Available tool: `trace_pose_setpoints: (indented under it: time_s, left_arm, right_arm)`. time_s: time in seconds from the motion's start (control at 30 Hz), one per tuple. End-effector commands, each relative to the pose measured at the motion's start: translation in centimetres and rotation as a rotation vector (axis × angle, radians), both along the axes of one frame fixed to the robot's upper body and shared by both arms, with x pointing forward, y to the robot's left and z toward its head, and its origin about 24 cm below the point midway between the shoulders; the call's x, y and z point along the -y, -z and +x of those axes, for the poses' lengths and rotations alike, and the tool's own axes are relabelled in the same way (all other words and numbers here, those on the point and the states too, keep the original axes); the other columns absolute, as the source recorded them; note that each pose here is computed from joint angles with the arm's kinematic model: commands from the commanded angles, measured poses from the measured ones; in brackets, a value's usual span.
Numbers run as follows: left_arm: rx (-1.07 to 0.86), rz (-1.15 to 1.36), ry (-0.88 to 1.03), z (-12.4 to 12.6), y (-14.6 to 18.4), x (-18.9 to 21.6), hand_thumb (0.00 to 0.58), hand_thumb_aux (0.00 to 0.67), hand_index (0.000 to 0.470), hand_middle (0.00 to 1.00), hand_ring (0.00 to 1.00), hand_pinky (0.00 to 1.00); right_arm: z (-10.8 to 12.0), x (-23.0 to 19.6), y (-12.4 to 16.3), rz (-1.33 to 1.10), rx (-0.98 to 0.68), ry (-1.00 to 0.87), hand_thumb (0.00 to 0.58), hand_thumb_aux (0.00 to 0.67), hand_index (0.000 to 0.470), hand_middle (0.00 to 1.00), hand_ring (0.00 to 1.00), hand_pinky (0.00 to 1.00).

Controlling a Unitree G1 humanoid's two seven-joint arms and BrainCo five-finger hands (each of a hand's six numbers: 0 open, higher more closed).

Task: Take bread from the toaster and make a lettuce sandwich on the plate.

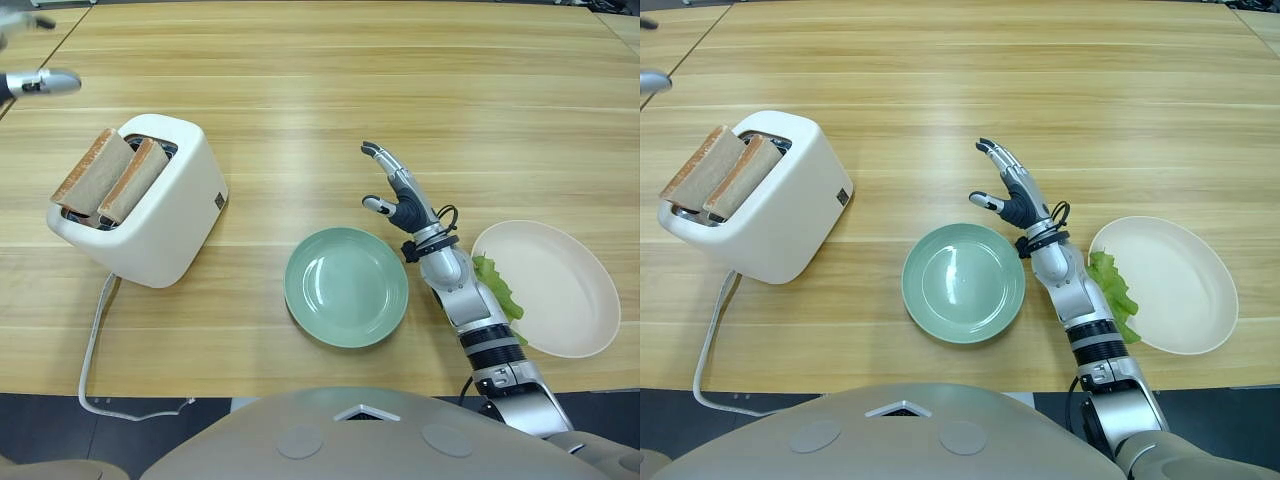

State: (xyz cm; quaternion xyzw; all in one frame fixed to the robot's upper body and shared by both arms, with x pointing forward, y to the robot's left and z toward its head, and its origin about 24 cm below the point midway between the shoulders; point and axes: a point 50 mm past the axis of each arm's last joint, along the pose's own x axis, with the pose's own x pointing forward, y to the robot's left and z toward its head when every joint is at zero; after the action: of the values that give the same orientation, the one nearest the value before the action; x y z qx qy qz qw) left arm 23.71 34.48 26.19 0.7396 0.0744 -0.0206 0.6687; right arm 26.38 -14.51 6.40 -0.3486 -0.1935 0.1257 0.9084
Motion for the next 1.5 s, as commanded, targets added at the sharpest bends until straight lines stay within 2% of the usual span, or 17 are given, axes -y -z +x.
trace_pose_setpoints:
  time_s: [0.03,0.27,0.33,0.37,0.43,0.5,0.57,0.6,0.63,0.67,0.7,0.83,1.03,1.13,1.27,1.5]
  left_arm:
    - [-0.076,0.098,-0.082,-0.2,0.9,-1.5,0.0,0.0,0.0,0.0,0.0,0.0]
    - [-0.164,0.067,-0.014,0.6,3.4,-0.3,0.009,0.005,0.004,0.0,0.0,0.0]
    - [-0.2,0.064,-0.01,0.8,4.4,-0.3,0.112,0.068,0.048,0.0,0.0,0.0]
    - [-0.213,0.063,-0.008,0.9,4.8,-0.3,0.227,0.147,0.103,0.0,0.0,0.0]
    - [-0.231,0.061,-0.006,1.0,5.4,-0.2,0.352,0.25,0.175,0.0,0.0,0.0]
    - [-0.257,0.064,-0.003,1.2,6.1,-0.2,0.441,0.342,0.24,0.0,0.0,0.0]
    - [-0.266,0.064,0.005,1.3,6.6,-0.1,0.458,0.363,0.254,0.0,0.0,0.0]
    - [-0.263,0.063,0.02,1.5,6.7,0.2,0.531,0.476,0.334,0.0,0.0,0.0]
    - [-0.253,0.055,0.04,1.6,6.7,0.6,0.55,0.518,0.363,0.0,0.0,0.0]
    - [-0.24,0.043,0.063,1.8,6.5,1.0,0.58,0.652,0.457,0.0,0.0,0.0]
    - [-0.219,0.027,0.092,1.9,6.3,1.4,0.58,0.67,0.47,0.0,0.0,0.0]
    - [-0.113,-0.126,0.218,2.8,5.1,3.0,0.58,0.67,0.47,0.0,0.0,0.0]
    - [-0.019,-0.176,0.249,3.6,2.2,3.3,0.58,0.67,0.47,0.0,0.0,0.0]
    - [0.045,-0.149,0.258,3.9,-0.9,3.1,0.58,0.67,0.47,0.0,0.0,0.0]
    - [0.241,-0.358,0.455,4.5,-7.2,5.7,0.58,0.67,0.47,0.0,0.0,0.0]
    - [0.202,-0.428,0.621,5.6,-7.6,9.1,0.58,0.67,0.47,0.0,0.0,0.0]
  right_arm:
    - [-0.1,0.6,0.2,-0.004,-0.009,0.018,0.0,0.0,0.0,0.0,0.0,0.0]
    - [-0.2,1.0,0.2,-0.011,-0.008,0.031,0.0,0.0,0.0,0.0,0.0,0.0]
    - [-0.1,1.0,0.2,-0.012,-0.009,0.029,0.0,0.0,0.0,0.0,0.0,0.0]
    - [-0.1,1.0,0.2,-0.014,-0.009,0.03,0.0,0.0,0.0,0.0,0.0,0.0]
    - [0.0,1.1,0.3,-0.017,-0.011,0.033,0.0,0.0,0.0,0.0,0.0,0.0]
    - [0.0,1.2,0.3,-0.019,-0.012,0.037,0.0,0.0,0.0,0.0,0.0,0.0]
    - [0.0,1.3,0.3,-0.021,-0.012,0.041,0.0,0.0,0.0,0.0,0.0,0.0]
    - [0.0,1.3,0.4,-0.027,-0.014,0.043,0.0,0.0,0.0,0.0,0.0,0.0]
    - [0.1,1.4,0.5,-0.034,-0.016,0.046,0.0,0.0,0.0,0.0,0.0,0.0]
    - [0.1,1.4,0.6,-0.038,-0.019,0.048,0.0,0.0,0.0,0.0,0.0,0.0]
    - [0.1,1.5,0.7,-0.041,-0.021,0.049,0.0,0.0,0.0,0.0,0.0,0.0]
    - [0.4,1.6,0.9,-0.038,-0.036,0.061,0.0,0.0,0.0,0.0,0.0,0.0]
    - [0.6,1.5,0.9,-0.035,-0.039,0.064,0.0,0.0,0.0,0.0,0.0,0.0]
    - [0.8,1.2,0.6,-0.022,-0.032,0.066,0.0,0.0,0.0,0.0,0.0,0.0]
    - [1.4,1.4,-0.1,0.07,-0.044,0.09,0.0,0.0,0.0,0.0,0.0,0.0]
    - [2.3,3.1,-1.9,0.15,-0.012,0.154,0.0,0.0,0.0,0.0,0.0,0.0]
